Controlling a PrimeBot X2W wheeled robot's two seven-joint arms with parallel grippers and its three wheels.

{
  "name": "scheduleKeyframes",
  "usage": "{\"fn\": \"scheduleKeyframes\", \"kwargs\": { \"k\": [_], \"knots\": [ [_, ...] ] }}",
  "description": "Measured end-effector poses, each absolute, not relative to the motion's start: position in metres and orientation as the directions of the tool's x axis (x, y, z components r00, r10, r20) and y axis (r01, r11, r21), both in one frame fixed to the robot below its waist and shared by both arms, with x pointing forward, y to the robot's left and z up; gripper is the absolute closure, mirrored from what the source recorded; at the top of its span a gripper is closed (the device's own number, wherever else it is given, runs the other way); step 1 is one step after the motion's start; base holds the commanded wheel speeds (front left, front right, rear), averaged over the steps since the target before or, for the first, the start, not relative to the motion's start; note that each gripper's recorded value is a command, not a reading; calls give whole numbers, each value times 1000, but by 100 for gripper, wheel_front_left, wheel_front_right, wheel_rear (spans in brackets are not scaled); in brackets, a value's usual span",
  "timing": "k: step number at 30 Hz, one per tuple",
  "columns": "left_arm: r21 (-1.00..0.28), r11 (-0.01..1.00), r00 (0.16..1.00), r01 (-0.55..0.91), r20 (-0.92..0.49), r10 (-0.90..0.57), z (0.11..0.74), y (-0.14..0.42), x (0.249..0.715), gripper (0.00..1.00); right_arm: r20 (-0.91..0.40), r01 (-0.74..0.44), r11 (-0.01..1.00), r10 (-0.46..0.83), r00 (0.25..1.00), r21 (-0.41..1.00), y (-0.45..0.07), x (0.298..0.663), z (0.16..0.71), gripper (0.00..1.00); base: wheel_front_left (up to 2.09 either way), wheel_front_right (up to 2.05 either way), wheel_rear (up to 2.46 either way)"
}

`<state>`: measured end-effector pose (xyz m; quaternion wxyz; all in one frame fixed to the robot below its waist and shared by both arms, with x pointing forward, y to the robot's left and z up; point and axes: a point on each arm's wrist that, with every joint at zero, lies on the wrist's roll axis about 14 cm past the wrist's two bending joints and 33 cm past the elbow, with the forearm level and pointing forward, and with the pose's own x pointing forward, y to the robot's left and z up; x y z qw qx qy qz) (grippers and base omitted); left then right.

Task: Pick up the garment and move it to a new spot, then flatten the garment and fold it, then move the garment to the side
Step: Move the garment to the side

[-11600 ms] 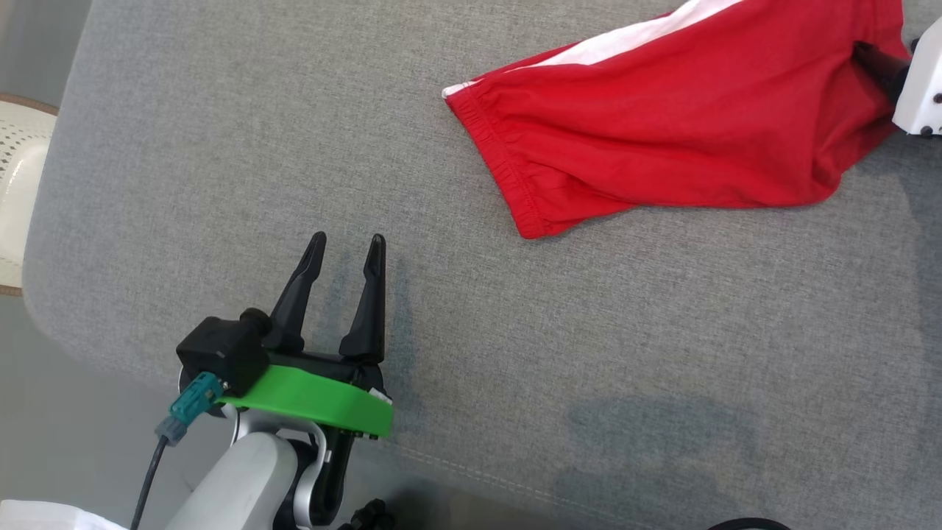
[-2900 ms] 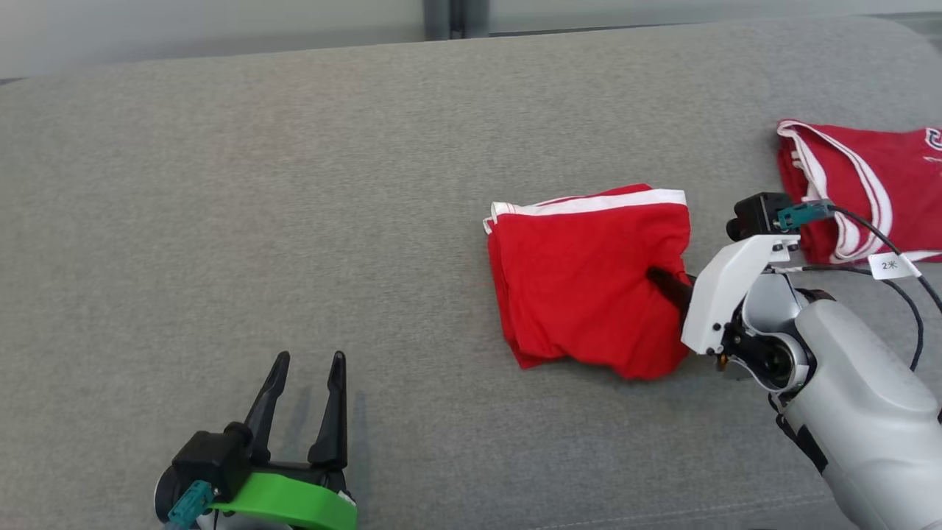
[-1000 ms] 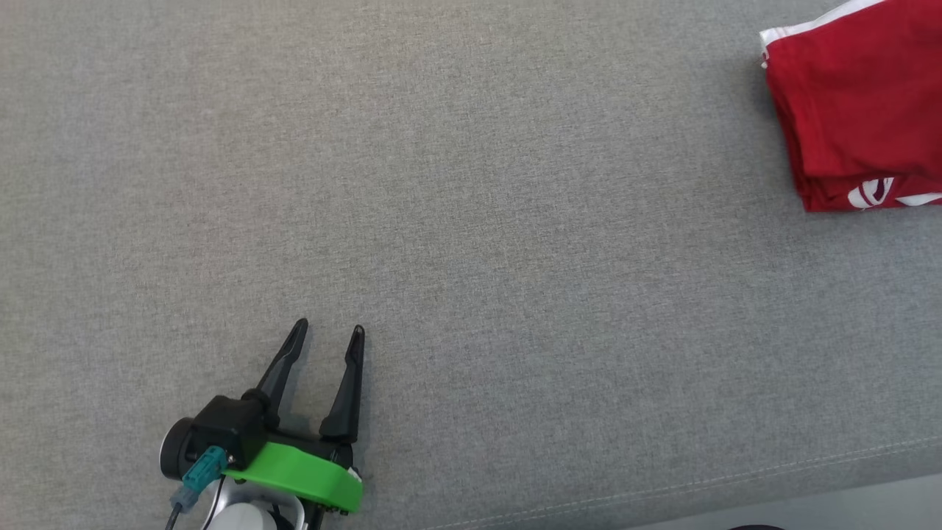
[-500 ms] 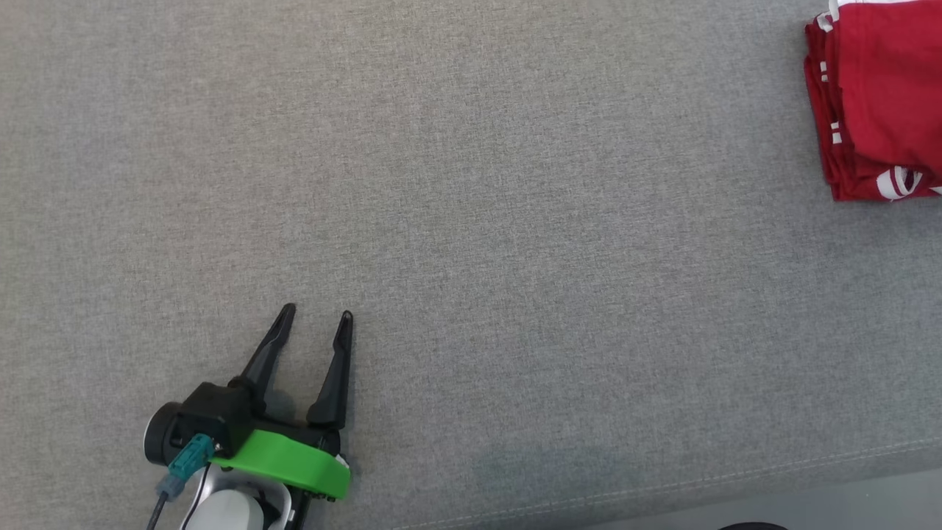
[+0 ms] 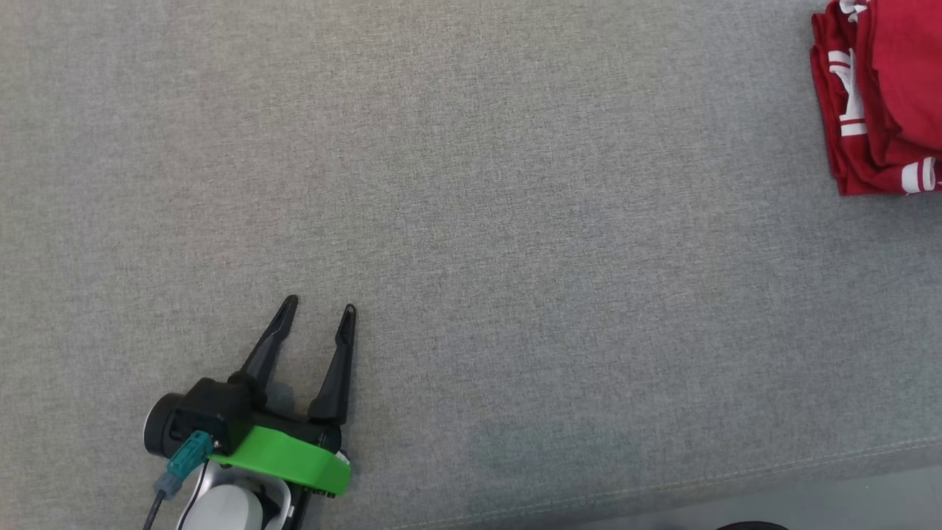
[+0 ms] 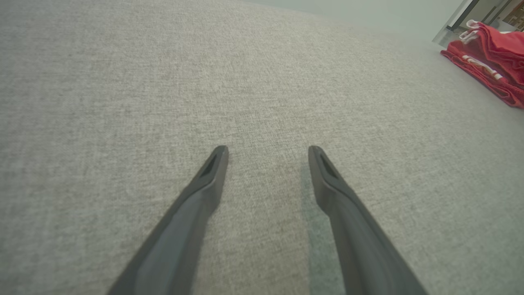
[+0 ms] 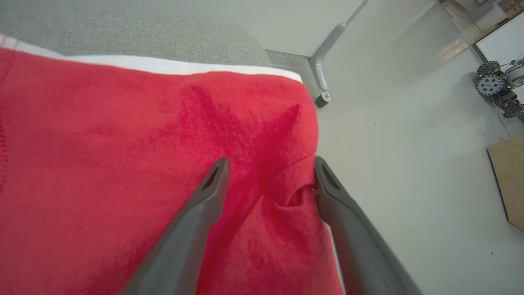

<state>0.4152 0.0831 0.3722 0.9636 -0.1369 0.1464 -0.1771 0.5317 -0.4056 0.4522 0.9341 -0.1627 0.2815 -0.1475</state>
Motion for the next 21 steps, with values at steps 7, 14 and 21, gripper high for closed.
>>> {"fn": "scheduleKeyframes", "kwargs": {
  "k": [7, 14, 21],
  "knots": [
    [-315, 905, 900, 285, -238, -366, 371, 88, 415, 0, -456, 185, 890, -381, 804, -417, -407, 536, 446, 0, 0, 0, 0],
    [-317, 909, 910, 269, -224, -348, 380, 91, 412, 0, -410, 204, 817, -467, 783, -539, -440, 517, 467, 0, 0, 0, 0],
    [-326, 913, 924, 245, -206, -322, 392, 94, 402, 0, -301, 217, 821, -420, 856, -529, -425, 519, 495, 0, 0, 0, 0]
  ]
}}
